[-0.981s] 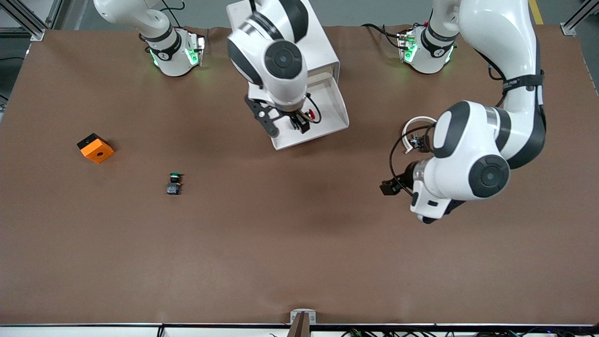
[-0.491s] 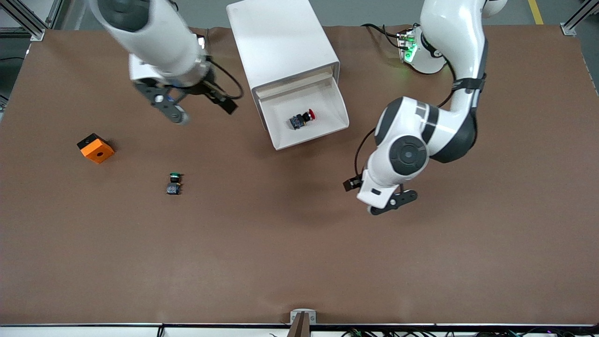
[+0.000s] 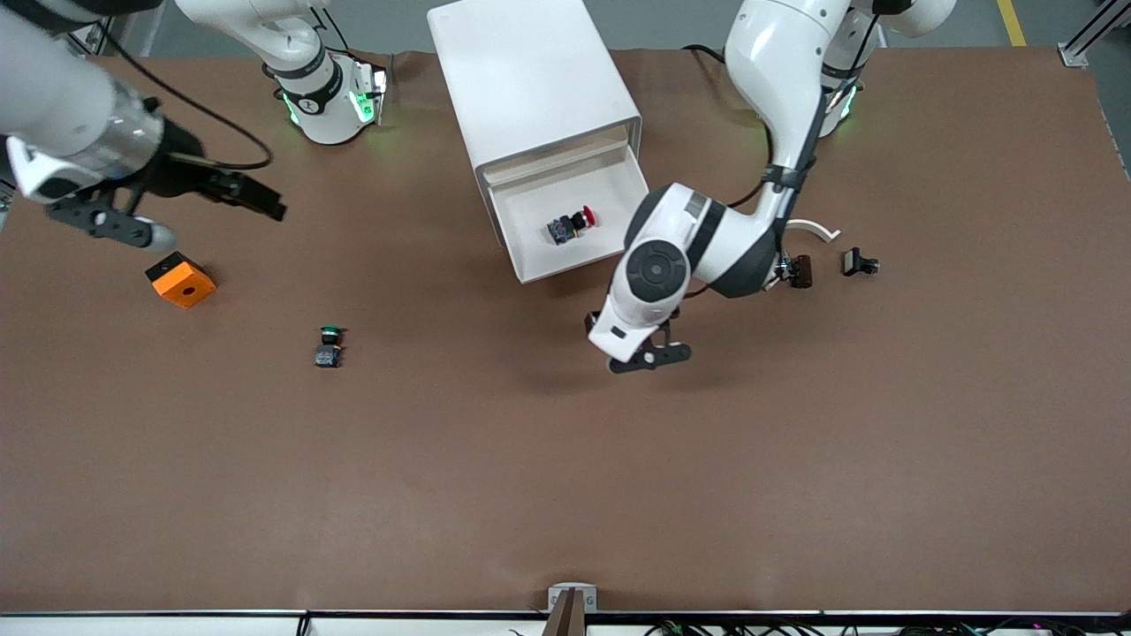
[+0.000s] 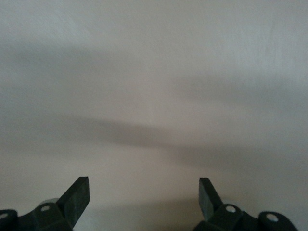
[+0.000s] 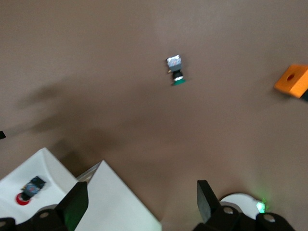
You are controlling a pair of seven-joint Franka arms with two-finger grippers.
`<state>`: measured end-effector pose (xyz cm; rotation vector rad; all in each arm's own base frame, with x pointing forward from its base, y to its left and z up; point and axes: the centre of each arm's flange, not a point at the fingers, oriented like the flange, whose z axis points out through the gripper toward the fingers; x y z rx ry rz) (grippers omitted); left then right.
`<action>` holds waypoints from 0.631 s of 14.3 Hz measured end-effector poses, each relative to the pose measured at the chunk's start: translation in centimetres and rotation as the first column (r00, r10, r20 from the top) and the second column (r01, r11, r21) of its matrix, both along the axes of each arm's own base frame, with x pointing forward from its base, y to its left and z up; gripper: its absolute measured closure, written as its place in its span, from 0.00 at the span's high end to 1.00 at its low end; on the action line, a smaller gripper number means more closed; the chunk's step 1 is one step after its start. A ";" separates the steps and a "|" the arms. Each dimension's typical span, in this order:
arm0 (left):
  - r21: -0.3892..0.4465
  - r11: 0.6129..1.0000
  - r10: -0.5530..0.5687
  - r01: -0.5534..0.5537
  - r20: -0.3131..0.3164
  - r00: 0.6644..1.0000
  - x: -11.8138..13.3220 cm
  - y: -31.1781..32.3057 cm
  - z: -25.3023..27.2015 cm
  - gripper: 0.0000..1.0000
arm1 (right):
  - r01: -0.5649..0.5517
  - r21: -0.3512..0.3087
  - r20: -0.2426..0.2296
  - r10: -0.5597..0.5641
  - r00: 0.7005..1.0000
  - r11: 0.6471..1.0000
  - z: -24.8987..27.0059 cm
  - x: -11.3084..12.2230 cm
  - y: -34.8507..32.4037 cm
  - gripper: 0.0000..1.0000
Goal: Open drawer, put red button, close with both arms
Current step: 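Withdraw the right gripper while the left gripper reaches the drawer front, then push the drawer shut into the cabinet with the left gripper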
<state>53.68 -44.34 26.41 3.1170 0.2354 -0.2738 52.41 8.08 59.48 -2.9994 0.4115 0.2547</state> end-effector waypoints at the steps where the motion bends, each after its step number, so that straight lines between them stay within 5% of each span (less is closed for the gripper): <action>1: -0.008 1.000 -0.021 0.021 -0.008 1.000 -1.1 -1.1 -0.3 1.00 | -0.037 -0.009 0.023 0.037 0.999 0.999 -0.6 0.3 -2.5 1.00; 9: -0.042 0.997 -0.072 0.069 -0.096 0.993 -10.0 -6.0 0.8 1.00 | -0.151 -0.070 0.130 0.159 0.979 0.986 0.7 1.5 -8.8 1.00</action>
